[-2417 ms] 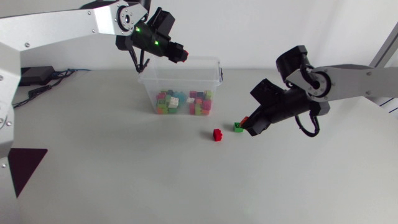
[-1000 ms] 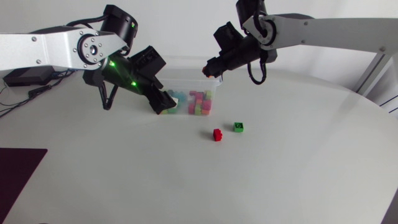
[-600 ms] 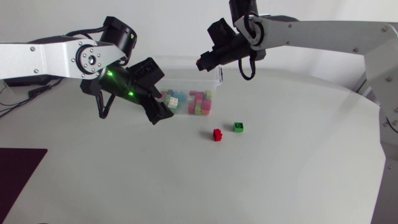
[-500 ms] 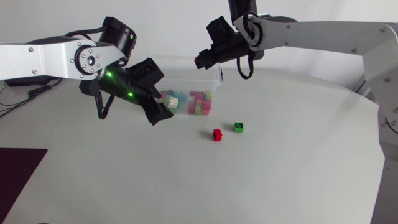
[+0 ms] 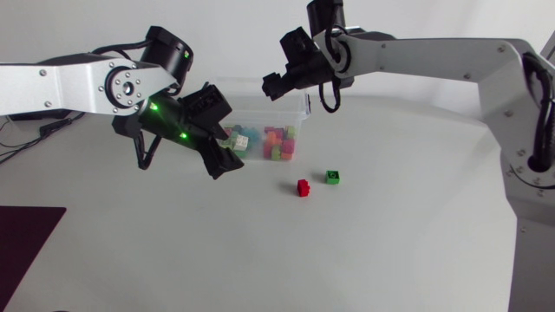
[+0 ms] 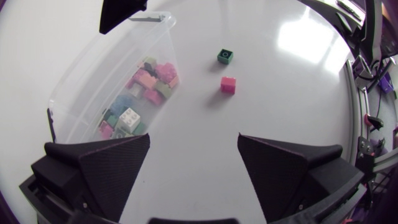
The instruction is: Place the duplo bricks in the container
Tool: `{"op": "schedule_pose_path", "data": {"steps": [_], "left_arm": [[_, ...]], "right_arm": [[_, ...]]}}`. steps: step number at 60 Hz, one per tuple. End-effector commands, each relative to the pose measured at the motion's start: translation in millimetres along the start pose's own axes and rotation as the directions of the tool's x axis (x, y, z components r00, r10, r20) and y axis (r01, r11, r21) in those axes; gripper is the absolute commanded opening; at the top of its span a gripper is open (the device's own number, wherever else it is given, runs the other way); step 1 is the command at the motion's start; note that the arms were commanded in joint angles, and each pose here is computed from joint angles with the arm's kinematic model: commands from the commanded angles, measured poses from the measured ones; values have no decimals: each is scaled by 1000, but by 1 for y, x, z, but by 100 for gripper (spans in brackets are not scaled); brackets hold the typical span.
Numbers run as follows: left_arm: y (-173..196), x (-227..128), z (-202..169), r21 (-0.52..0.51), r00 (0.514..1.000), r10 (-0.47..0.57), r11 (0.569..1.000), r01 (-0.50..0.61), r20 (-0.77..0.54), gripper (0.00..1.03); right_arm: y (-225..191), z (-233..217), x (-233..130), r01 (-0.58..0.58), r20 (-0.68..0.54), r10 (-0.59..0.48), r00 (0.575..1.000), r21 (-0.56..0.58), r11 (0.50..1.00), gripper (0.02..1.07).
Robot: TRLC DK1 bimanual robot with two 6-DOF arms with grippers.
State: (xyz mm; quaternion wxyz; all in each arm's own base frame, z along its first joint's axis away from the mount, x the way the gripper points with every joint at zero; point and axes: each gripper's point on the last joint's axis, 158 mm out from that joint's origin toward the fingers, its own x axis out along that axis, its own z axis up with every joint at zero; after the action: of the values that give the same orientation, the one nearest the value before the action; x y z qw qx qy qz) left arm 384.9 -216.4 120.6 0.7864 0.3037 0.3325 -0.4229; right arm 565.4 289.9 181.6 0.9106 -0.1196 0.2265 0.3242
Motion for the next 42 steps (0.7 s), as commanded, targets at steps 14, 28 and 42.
{"op": "schedule_pose_path", "data": {"steps": [14,28,42], "left_arm": [[-49,55,12,111,989,-136,984,143,-62,98],[-66,95,25,129,972,-201,968,217,-121,98],[-69,132,25,114,961,-186,971,212,-206,96]], "right_arm": [[-37,-9,-91,72,31,-74,997,63,995,103],[-45,-53,-134,86,-18,-85,996,92,992,103],[-45,-99,-158,86,-55,-80,995,117,989,103]]}}
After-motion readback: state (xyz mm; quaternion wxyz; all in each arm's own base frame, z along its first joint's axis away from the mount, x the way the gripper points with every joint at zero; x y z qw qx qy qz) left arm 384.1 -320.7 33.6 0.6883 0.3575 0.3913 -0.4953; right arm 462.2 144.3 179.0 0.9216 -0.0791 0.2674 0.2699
